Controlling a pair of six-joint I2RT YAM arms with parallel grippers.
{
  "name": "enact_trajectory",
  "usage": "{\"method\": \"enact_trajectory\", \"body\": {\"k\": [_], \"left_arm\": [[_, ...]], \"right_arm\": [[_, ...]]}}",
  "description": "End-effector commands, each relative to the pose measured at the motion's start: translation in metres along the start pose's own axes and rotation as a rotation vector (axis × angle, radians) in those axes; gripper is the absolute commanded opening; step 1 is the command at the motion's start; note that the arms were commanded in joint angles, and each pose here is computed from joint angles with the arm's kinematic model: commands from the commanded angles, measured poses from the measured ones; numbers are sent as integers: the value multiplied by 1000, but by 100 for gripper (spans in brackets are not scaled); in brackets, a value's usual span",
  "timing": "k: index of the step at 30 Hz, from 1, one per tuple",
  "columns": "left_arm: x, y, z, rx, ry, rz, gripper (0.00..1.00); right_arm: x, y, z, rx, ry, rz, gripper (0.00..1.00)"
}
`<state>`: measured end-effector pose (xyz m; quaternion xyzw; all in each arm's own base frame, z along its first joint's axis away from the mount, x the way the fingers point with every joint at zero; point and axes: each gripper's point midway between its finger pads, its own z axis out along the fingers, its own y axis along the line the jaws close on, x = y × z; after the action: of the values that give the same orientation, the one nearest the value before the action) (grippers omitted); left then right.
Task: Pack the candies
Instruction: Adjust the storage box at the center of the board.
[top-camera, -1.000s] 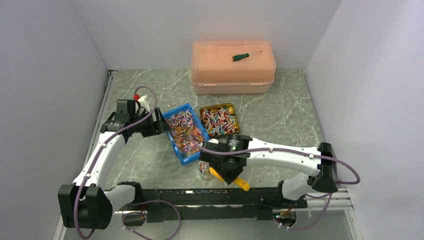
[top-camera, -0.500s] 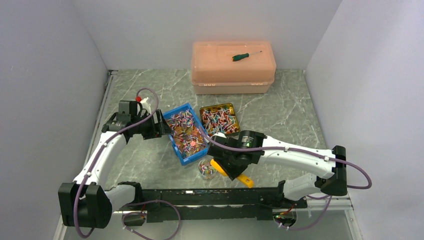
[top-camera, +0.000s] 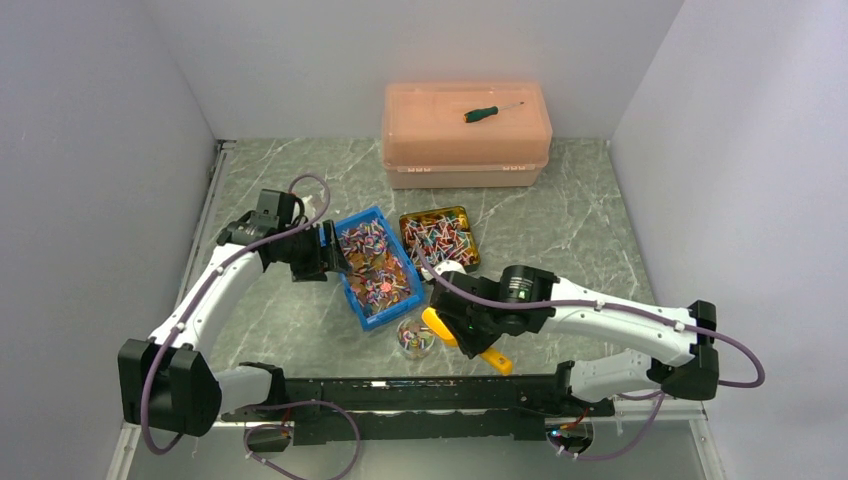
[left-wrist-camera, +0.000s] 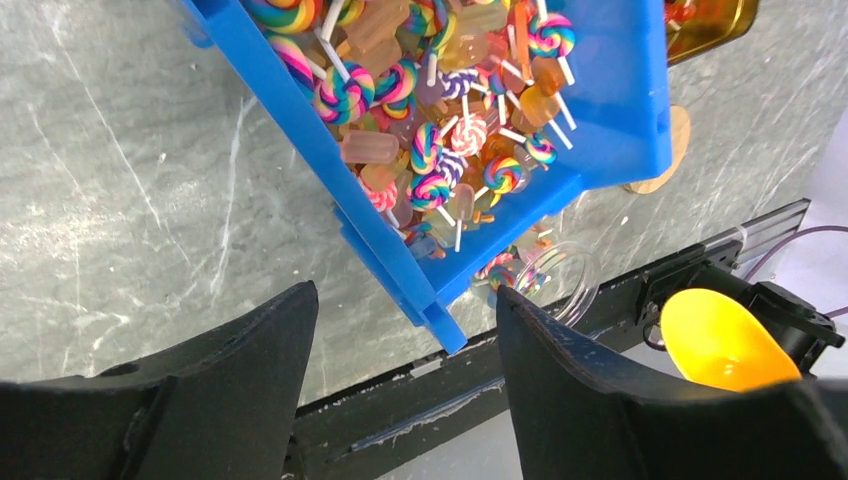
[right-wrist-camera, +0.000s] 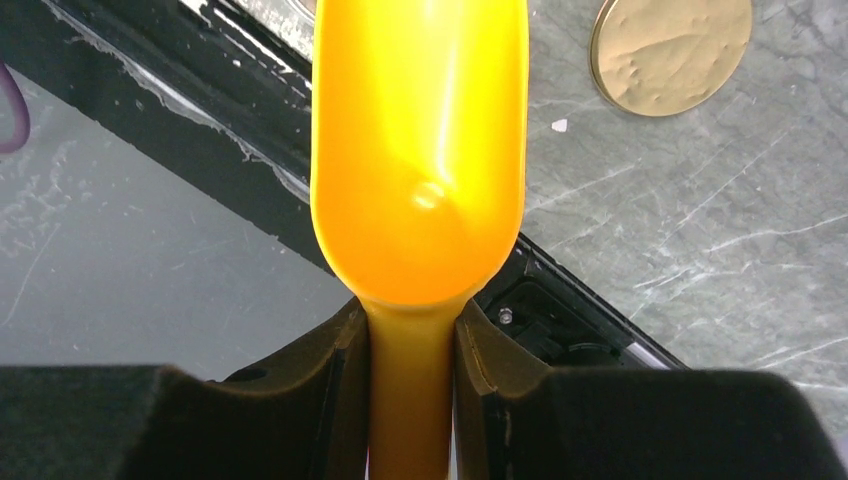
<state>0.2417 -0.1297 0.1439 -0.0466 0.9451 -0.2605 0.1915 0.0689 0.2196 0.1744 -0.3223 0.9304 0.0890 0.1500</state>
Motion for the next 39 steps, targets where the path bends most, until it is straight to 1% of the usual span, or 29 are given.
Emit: {"method": "enact_trajectory", "body": {"k": [1, 8, 12, 15, 20, 30, 39], "left_arm": [[-3, -6, 1, -50, 13, -29, 69], [1, -16, 8, -85, 55, -33, 62], [5, -11, 12, -116, 77, -38, 59], [7, -10, 14, -126, 93, -40, 55], [7, -5, 16, -159, 117, -31, 52], [2, -2, 26, -178, 152, -18, 36], [-11, -4, 29, -182, 132, -9, 20]], "right_arm": [[-21, 1, -8, -38, -151, 62, 0], [-23, 2, -4, -77, -226, 94, 0], [-24, 2, -3, -100, -260, 105, 0], [-22, 1, -4, -107, -271, 110, 0], [-20, -3, -6, -102, -286, 114, 0], [-17, -10, -9, -94, -311, 136, 0], [-16, -17, -13, -80, -335, 164, 0]]}}
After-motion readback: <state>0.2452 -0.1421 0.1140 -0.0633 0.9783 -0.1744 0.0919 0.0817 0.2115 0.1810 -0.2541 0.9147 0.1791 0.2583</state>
